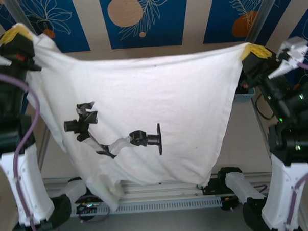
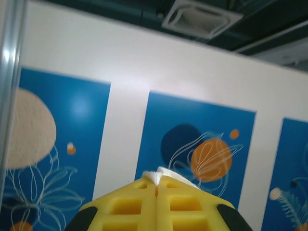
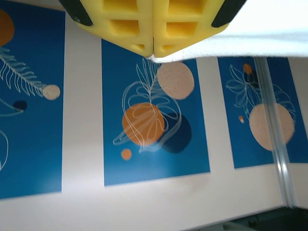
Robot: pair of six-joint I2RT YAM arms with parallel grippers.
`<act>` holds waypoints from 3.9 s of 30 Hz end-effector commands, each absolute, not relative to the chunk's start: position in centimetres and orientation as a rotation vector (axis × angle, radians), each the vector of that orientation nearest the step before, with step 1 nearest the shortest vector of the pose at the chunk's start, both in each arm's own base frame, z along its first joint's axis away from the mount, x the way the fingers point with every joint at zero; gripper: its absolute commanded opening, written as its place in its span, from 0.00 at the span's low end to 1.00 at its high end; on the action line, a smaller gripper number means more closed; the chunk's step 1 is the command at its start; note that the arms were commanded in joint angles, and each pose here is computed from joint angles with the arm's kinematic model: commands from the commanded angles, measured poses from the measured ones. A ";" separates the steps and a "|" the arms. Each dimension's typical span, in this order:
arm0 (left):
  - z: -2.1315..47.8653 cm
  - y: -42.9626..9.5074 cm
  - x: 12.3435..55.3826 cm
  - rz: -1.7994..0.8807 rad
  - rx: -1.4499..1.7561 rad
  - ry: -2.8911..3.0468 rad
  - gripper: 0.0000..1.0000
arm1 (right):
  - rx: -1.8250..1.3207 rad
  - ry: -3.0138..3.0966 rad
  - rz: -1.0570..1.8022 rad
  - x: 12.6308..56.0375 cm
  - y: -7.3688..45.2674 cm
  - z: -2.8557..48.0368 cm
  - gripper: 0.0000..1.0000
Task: Fold the inside-out t-shirt
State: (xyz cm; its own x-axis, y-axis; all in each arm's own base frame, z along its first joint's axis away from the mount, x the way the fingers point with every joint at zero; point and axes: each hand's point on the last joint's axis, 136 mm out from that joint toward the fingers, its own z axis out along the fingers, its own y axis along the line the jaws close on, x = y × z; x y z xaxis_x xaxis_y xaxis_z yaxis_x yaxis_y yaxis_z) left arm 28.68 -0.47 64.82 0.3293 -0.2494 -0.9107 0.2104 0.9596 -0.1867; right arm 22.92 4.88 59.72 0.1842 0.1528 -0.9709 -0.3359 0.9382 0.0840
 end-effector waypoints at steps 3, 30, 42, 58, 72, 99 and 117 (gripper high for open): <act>56.4 0.8 41.9 -0.298 -0.071 1.375 0.00 | -0.118 1.494 0.310 34.4 3.9 53.5 0.00; 22.7 -21.7 50.3 -0.547 0.374 1.854 0.65 | 0.061 2.596 0.294 43.9 10.6 12.7 0.37; 9.6 -37.9 28.9 -0.598 1.306 1.649 0.63 | 0.208 2.872 0.294 28.5 11.6 5.0 0.40; 4.0 -41.1 27.0 -0.643 1.365 1.727 0.12 | -0.011 2.816 0.547 28.7 14.7 6.8 0.04; 6.9 -37.6 27.9 -0.968 1.000 1.934 0.00 | -0.087 2.838 0.509 37.7 16.7 7.8 0.21; 5.9 -35.5 29.8 -1.108 0.822 2.066 0.00 | -0.193 2.742 0.021 33.7 16.5 5.1 0.51; 5.3 -35.6 29.9 -1.115 0.826 2.085 0.00 | -0.195 2.697 0.150 33.6 14.2 8.1 0.23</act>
State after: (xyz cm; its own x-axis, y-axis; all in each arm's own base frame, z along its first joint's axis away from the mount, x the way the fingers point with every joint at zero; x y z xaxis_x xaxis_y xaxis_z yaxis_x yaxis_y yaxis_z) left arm 29.94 -35.60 5.67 -0.5942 0.2279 -0.7714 0.7632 0.4625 -0.4512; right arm 34.56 12.85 7.17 -0.9070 -0.0697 -0.4154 -0.0817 0.9966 0.0113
